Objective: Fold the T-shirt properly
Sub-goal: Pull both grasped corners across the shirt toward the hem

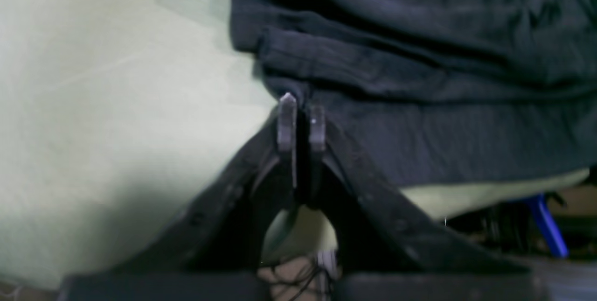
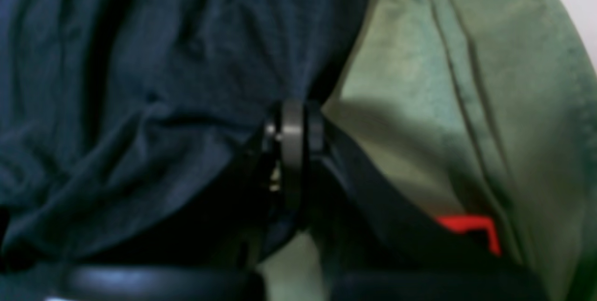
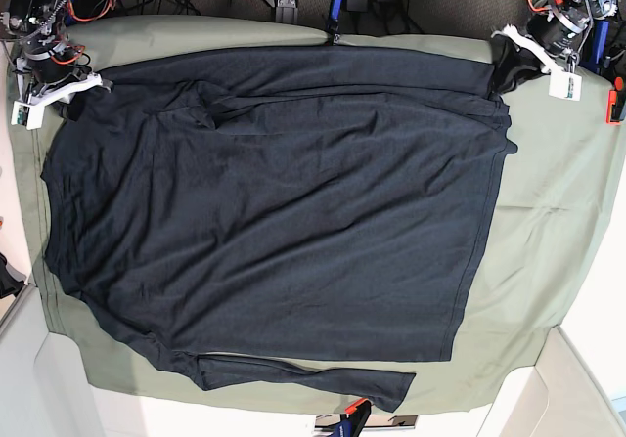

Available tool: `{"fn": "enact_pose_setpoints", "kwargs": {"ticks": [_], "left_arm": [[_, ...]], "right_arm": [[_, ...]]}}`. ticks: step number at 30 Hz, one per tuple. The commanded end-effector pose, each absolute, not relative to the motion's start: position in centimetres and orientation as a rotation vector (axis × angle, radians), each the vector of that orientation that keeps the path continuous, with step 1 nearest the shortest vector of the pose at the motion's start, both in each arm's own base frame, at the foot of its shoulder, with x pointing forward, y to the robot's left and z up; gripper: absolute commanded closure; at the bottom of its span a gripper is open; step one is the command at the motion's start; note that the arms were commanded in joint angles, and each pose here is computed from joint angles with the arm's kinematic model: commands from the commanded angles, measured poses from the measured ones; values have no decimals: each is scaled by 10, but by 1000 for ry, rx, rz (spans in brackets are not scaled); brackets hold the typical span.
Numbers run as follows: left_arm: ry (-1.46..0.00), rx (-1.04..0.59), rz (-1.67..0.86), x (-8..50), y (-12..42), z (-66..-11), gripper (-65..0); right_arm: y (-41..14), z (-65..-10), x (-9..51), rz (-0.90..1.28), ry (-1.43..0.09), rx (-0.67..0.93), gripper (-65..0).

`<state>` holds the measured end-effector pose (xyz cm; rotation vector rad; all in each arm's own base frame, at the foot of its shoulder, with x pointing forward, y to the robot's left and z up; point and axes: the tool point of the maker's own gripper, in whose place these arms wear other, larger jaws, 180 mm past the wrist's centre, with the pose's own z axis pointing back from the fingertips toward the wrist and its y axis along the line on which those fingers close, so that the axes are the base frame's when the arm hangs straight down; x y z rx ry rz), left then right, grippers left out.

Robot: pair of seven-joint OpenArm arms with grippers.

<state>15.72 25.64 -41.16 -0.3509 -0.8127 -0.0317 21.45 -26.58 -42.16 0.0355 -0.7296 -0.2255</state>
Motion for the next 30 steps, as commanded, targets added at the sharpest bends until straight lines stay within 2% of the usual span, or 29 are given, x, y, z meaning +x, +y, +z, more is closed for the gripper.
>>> {"fn": "enact_pose_setpoints", "kwargs": {"ticks": [1, 7, 19, 25, 30], "left_arm": [[-818, -344, -62, 155, 258, -403, 0], [-925, -313, -90, 154, 264, -349, 0], [-1110, -240, -162, 196, 280, -290, 0], [-1148, -206, -250, 226, 282, -279, 0], [-1114, -216, -279, 262, 285, -302, 0]], "right_arm": [[-269, -414, 214, -211, -727, 25, 0], [-296, -374, 217, -236, -806, -48, 0], [-303, -344, 247, -285, -937, -13, 0], [-301, -340, 276, -286, -982, 30, 0], [-305, -343, 304, -336, -1000, 71, 0]]}}
